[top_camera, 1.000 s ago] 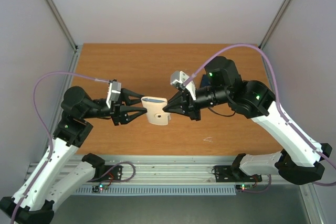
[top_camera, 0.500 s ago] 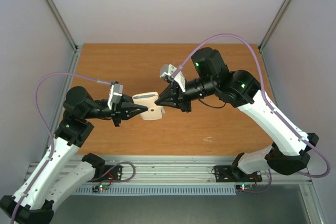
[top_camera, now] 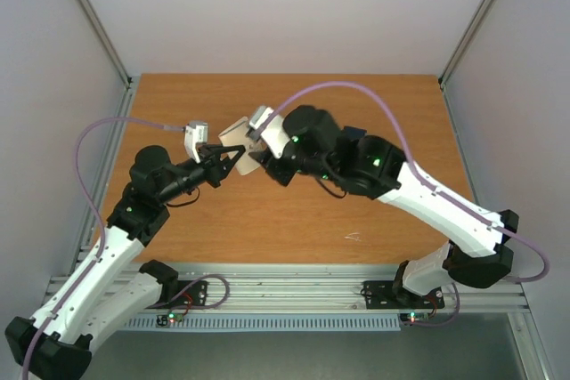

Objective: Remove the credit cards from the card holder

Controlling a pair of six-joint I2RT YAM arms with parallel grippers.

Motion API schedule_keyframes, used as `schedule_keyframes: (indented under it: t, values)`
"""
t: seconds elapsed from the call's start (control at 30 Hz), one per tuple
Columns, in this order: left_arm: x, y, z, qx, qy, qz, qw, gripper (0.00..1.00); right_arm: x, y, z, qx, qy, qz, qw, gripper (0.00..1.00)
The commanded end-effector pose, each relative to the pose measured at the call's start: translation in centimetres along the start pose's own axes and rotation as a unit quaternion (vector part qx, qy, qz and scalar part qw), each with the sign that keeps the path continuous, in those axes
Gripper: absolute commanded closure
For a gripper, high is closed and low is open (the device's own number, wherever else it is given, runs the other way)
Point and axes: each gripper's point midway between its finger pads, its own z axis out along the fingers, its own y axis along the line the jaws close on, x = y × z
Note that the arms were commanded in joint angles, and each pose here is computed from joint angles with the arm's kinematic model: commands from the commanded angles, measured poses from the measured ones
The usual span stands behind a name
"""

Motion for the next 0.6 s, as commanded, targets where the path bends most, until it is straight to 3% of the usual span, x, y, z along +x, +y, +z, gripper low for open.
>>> schedule_keyframes:
  t: [0.0, 0.4, 0.57]
  values:
    - [-2.8, -0.3, -0.5, -0.006, -0.067, -0.030, 0.997, 1.00, -0.2, -0.2, 1.8, 0.058, -0.003, -0.025, 0.998, 0.60]
    - [-3.3, -2.5, -0.8, 0.038, -0.056, 0.013, 0.998, 1.00, 1.1, 0.0, 6.0, 0.071, 0.032, -0.092, 0.993, 0.55]
    - [-3.7, -3.3, -0.9, 0.054, -0.059, 0.037, 0.996, 1.00, 1.5, -1.6, 6.6, 0.120, 0.040, -0.113, 0.986, 0.61]
